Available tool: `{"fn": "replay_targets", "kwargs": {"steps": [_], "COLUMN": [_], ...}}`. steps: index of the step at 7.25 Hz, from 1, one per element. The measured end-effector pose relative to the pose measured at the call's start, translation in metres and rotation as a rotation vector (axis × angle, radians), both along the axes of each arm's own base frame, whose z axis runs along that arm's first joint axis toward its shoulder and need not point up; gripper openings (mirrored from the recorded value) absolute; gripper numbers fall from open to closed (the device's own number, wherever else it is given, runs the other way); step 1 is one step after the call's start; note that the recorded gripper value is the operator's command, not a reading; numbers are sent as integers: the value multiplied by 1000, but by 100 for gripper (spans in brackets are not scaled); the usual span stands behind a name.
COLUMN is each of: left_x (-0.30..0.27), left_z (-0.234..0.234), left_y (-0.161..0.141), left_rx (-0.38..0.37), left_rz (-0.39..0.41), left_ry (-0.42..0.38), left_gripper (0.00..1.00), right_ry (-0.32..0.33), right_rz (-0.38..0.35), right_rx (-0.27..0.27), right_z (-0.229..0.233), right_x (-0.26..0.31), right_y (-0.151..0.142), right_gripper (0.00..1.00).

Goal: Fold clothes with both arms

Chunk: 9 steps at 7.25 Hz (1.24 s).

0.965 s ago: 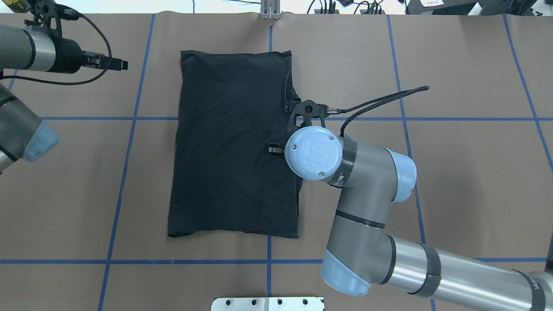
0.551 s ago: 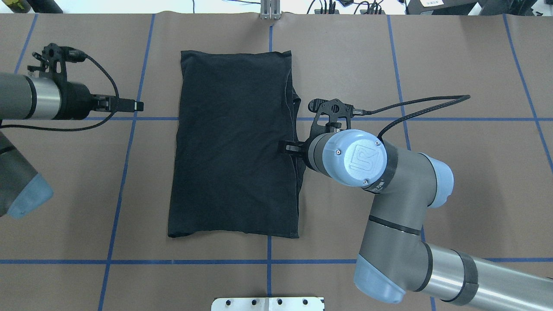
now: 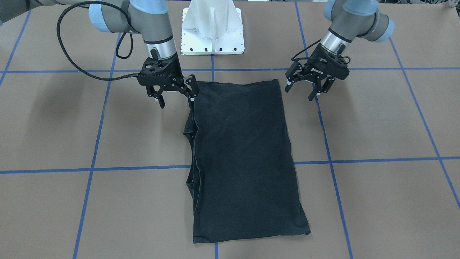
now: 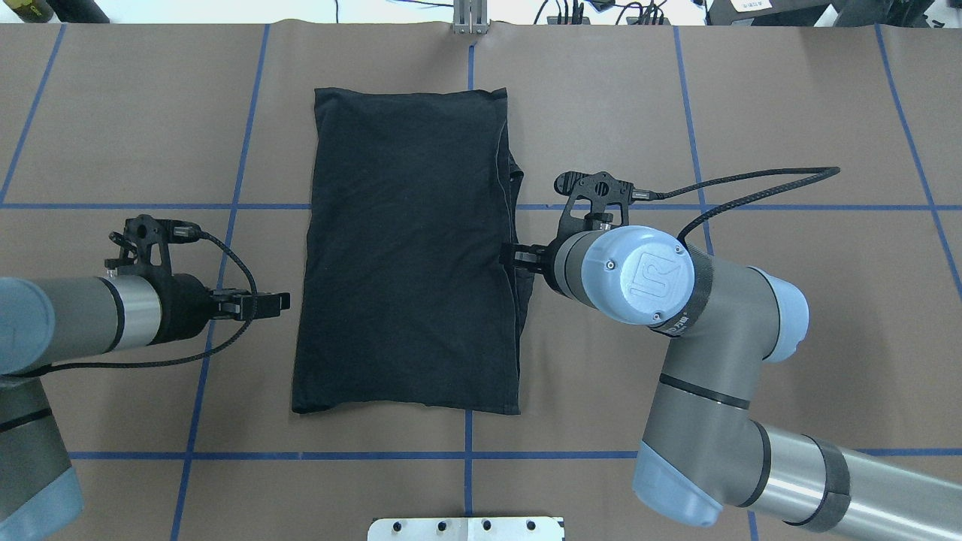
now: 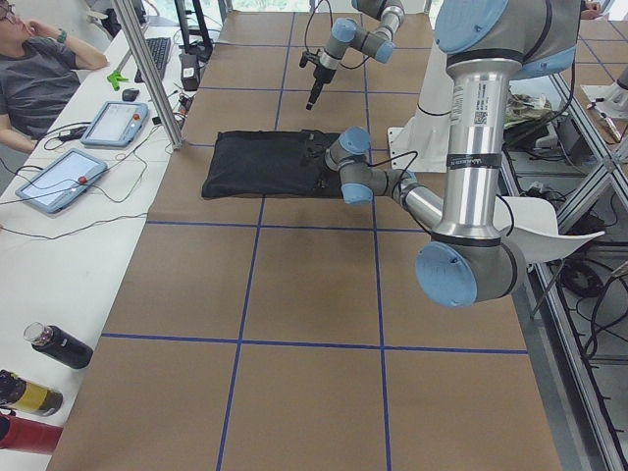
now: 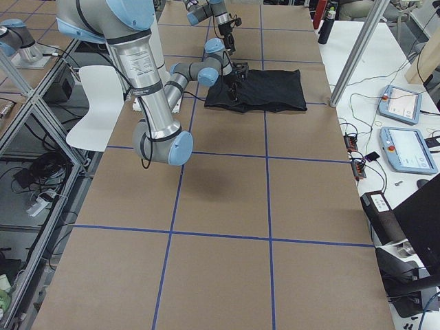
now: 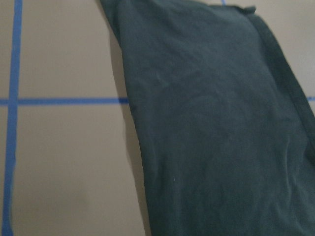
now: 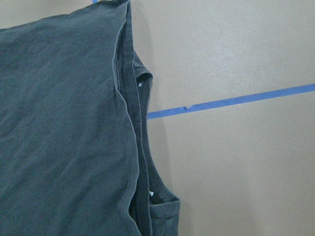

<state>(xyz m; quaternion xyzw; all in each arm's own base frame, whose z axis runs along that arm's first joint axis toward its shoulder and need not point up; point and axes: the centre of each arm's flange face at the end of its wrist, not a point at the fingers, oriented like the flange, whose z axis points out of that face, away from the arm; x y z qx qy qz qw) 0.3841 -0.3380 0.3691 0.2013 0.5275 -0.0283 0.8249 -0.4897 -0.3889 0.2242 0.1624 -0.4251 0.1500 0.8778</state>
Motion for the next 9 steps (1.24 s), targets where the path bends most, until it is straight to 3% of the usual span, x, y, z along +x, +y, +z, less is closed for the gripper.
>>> {"fn": "replay_targets", "kwargs": {"steps": [2, 3, 4, 6, 9], "left_x": [36, 48, 56, 73, 88], "left_z": [3, 7, 12, 19, 11], "left_y": [39, 52, 58, 59, 70], "left_rx": [-56, -79, -89, -96, -102], "left_rz": [-18, -28, -36, -40, -16], "left_ry": [-22, -23, -31, -43, -26], "left_gripper": [97, 88, 77, 68, 67], "right_ry": [5, 5, 6, 6, 6], "right_rz": [2, 2, 3, 2, 1], "right_rx": [-2, -1, -1, -1, -1], "right_z": [3, 3, 4, 4, 4], "right_x": [0, 1, 1, 0, 0], "right_y": [0, 0, 0, 0, 1], "right_gripper": [100, 100, 100, 100, 100]}}
